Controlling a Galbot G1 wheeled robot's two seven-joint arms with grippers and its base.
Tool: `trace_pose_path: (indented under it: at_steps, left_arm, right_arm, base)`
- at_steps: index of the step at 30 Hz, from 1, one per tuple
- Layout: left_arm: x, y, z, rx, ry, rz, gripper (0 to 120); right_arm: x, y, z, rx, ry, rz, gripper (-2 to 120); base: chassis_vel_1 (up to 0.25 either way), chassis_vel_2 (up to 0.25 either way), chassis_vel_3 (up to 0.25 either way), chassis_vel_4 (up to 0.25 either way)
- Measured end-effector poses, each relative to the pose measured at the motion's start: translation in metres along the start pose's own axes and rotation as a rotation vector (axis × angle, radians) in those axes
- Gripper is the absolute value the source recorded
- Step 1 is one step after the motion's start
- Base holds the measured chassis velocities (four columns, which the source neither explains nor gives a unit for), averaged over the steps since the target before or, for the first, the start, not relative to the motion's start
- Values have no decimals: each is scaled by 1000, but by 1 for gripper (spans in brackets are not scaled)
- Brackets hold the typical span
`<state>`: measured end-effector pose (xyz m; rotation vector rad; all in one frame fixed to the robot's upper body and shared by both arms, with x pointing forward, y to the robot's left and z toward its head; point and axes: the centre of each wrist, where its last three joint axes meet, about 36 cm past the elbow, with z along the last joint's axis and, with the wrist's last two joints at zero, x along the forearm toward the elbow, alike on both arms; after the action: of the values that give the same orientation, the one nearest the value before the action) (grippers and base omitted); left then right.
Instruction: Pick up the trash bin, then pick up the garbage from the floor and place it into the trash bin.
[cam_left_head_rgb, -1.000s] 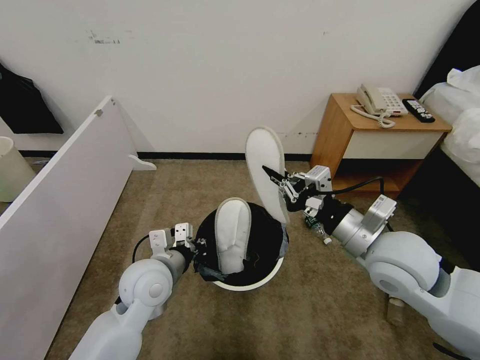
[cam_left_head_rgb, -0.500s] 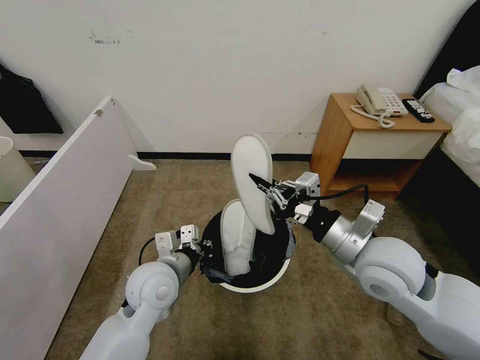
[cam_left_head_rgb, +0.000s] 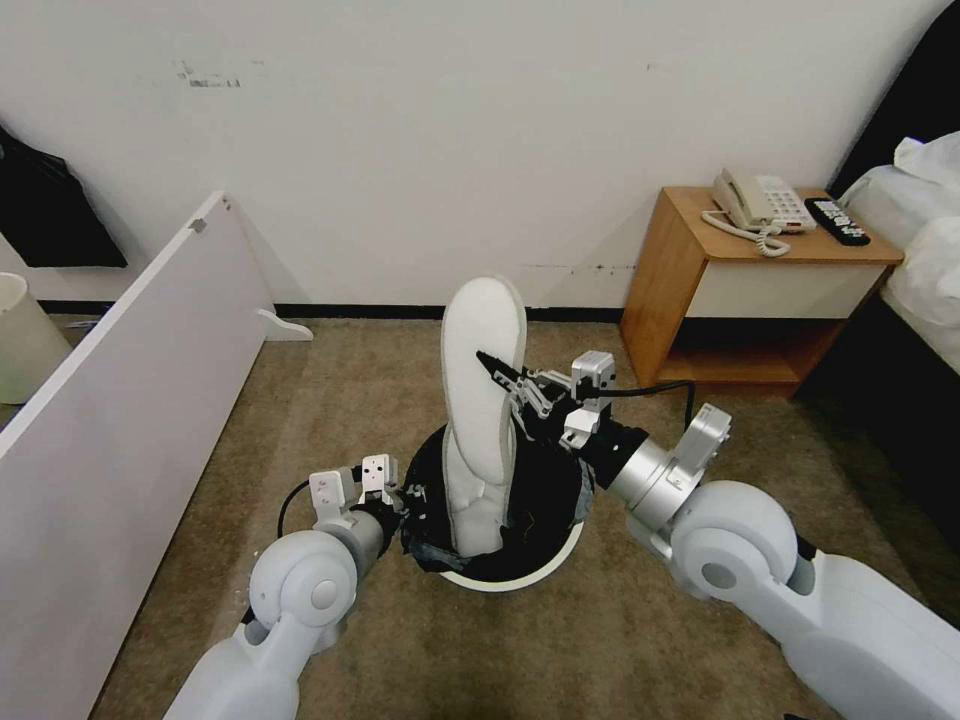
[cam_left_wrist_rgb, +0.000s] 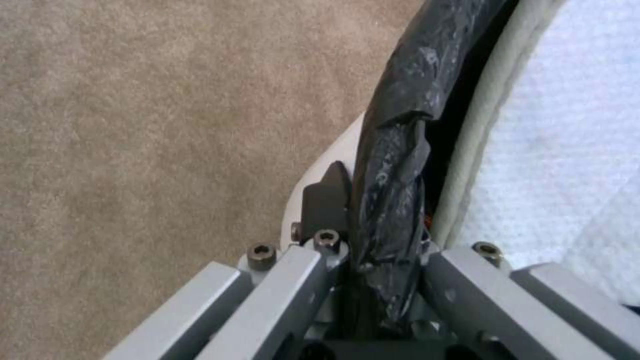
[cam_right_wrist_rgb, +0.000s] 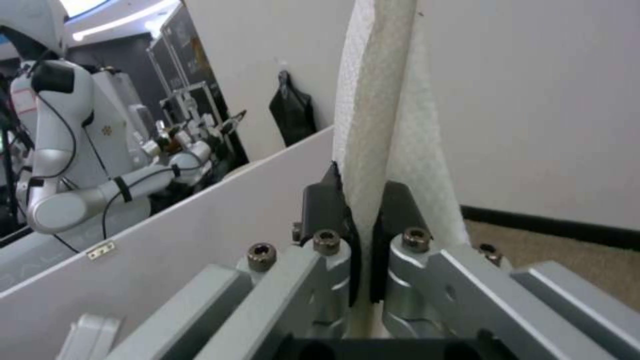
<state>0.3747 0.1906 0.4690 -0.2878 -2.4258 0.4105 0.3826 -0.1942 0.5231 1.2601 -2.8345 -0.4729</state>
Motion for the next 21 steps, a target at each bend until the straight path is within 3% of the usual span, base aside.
trace_pose_path:
  at_steps: [21]
  left_arm:
    - [19, 11, -5, 27, -22, -11, 1]
  right_arm:
    - [-6, -9, 42, -13, 75, 23, 1]
  base:
    - [0, 0, 0, 0]
